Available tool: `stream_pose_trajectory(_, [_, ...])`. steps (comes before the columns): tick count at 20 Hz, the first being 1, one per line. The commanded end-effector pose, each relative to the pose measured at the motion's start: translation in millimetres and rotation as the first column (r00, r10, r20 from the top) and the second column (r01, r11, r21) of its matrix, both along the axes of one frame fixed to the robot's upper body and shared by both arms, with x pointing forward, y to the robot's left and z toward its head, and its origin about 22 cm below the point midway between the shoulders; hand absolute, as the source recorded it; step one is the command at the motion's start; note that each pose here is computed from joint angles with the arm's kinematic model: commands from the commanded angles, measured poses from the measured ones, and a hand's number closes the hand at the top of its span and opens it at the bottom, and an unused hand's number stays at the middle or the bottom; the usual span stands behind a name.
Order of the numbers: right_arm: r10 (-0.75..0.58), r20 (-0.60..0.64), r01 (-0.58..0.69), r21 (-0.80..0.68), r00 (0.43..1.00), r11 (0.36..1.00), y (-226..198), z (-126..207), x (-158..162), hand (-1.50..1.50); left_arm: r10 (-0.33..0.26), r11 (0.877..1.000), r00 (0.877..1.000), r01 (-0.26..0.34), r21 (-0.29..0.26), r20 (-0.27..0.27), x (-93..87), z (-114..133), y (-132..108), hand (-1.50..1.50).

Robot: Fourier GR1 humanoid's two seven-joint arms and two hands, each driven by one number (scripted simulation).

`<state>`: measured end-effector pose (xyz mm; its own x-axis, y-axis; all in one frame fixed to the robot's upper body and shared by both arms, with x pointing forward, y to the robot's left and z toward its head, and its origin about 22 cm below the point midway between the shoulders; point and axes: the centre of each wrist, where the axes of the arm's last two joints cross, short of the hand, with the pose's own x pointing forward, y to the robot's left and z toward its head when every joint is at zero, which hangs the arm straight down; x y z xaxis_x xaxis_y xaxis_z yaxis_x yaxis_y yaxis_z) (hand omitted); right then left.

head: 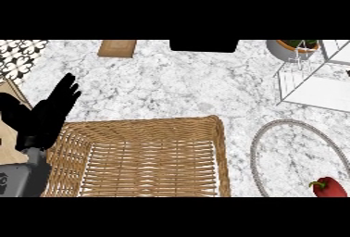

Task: Pick the eggplant from the placemat and place it in the tiered shelf

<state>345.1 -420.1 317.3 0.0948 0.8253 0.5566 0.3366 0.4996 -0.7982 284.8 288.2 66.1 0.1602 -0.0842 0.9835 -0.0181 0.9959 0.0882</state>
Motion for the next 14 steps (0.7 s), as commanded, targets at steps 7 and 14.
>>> stream_pose_trajectory(7, [0.059,0.023,-0.059,0.007,0.998,0.998,-5,-14,23,1.50,0.029,0.999,0.967,-0.040,-0.037,-0.254,-21.7,-65,-3,0.00])
stream_pose_trajectory(14, [0.001,0.050,-0.008,0.141,0.999,0.990,-12,-24,33,1.50,0.036,0.998,0.960,-0.050,-0.043,-0.276,-27.5,-70,0,0.00])
